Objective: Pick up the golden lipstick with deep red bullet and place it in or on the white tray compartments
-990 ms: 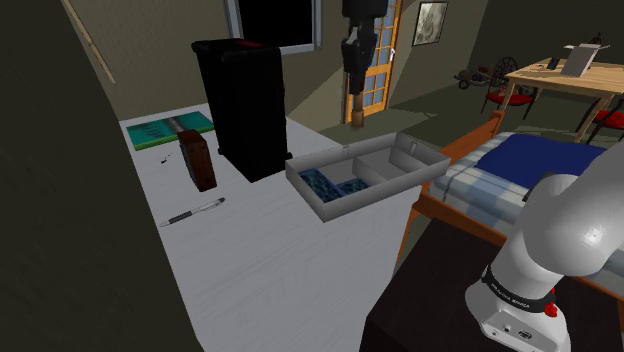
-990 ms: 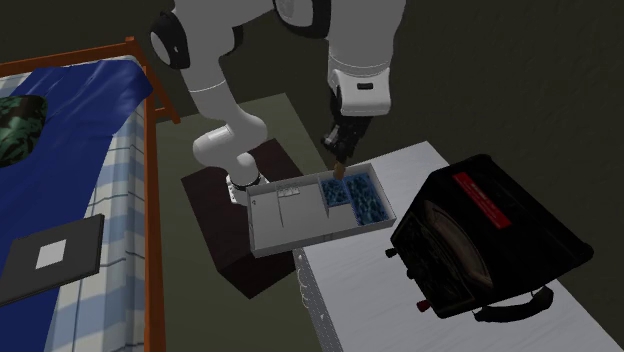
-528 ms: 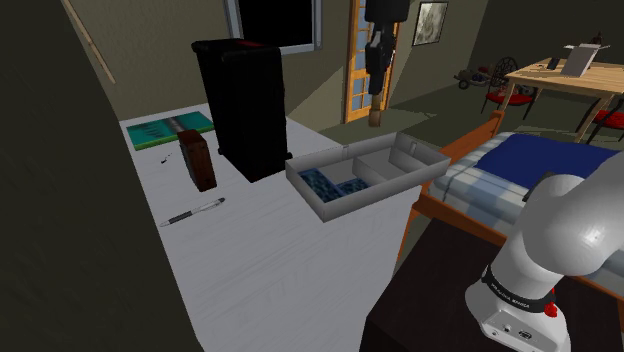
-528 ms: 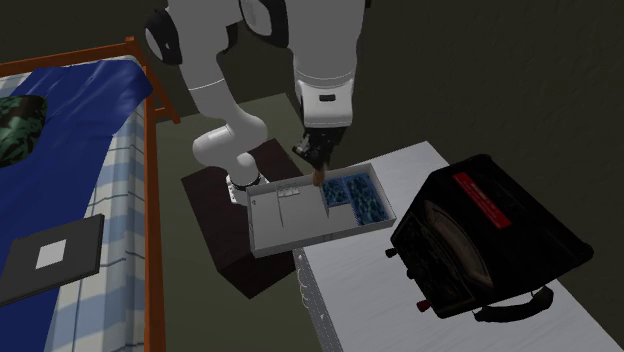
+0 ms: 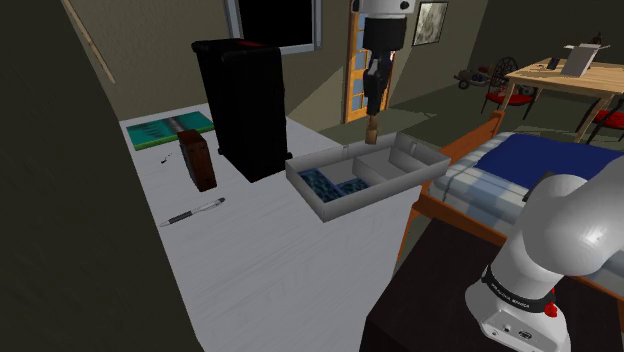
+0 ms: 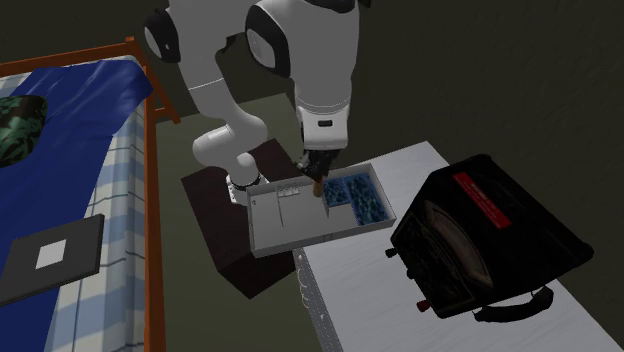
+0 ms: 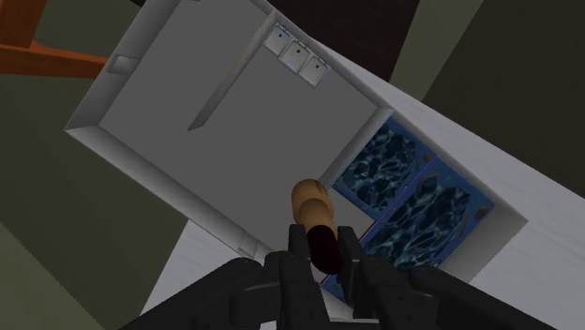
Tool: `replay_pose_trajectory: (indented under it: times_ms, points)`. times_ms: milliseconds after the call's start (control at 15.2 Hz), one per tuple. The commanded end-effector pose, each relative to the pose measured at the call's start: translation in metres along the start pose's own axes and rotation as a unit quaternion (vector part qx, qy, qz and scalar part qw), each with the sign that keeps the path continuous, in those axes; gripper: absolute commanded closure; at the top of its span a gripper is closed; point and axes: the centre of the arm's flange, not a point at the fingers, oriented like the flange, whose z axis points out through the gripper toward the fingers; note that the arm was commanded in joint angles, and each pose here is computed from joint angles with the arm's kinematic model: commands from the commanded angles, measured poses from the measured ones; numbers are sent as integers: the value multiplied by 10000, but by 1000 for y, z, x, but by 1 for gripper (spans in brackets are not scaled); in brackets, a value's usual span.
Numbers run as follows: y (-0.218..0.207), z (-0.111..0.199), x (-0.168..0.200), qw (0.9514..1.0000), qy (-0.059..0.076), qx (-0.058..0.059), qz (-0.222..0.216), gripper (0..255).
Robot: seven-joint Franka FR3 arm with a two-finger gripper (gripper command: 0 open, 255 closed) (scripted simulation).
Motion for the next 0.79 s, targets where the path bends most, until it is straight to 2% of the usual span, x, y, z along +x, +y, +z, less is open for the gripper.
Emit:
replay_pose_trajectory:
  times_ms: [0, 462, 726]
  points:
    - [0, 10, 0, 10000, 2, -1, 0, 255]
    - [0, 48, -1, 10000, 2, -1, 0, 255]
    - [0, 48, -1, 10000, 2, -1, 0, 255]
